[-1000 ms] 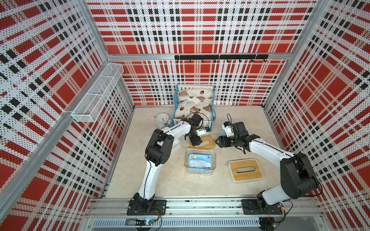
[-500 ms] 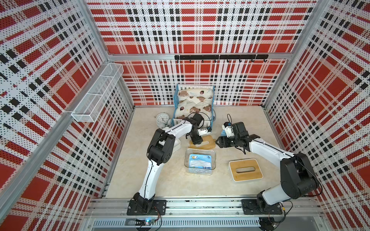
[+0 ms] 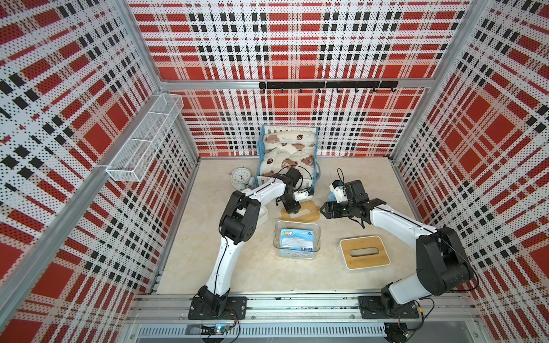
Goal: Put the tissue paper into the tissue box
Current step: Pick up the box lid from the center of the board.
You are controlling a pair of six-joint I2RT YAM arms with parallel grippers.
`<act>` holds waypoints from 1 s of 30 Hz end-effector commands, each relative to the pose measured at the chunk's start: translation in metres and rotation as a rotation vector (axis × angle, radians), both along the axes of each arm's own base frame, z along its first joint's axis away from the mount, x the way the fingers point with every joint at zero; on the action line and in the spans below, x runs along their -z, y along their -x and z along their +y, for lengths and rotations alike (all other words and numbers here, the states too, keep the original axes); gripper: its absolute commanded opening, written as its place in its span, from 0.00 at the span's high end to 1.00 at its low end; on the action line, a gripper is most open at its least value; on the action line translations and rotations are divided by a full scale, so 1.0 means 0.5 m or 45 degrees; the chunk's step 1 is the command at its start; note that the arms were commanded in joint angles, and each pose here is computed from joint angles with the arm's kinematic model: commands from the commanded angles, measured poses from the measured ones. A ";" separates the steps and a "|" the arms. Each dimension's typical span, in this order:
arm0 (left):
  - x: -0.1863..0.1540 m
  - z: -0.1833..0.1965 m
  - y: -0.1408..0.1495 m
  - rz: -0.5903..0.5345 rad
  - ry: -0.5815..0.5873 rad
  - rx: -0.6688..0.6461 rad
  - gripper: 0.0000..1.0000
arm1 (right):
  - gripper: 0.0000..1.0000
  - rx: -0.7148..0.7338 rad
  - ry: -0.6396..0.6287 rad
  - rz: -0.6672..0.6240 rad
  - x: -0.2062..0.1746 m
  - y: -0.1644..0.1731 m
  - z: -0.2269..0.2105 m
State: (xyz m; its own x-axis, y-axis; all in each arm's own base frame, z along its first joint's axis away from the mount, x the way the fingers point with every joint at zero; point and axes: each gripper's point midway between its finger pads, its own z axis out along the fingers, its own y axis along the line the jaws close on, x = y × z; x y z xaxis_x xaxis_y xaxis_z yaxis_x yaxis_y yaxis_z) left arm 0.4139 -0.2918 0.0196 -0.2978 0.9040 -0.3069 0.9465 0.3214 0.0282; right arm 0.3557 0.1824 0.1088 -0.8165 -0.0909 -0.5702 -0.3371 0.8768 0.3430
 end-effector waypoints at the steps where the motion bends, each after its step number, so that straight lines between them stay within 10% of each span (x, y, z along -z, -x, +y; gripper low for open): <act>1: 0.020 0.004 0.013 0.064 -0.004 0.006 0.55 | 0.23 -0.003 -0.027 0.002 -0.008 -0.009 -0.001; 30: -0.173 0.002 -0.041 -0.220 0.183 0.074 0.72 | 0.22 -0.131 -0.237 0.006 -0.088 -0.030 0.013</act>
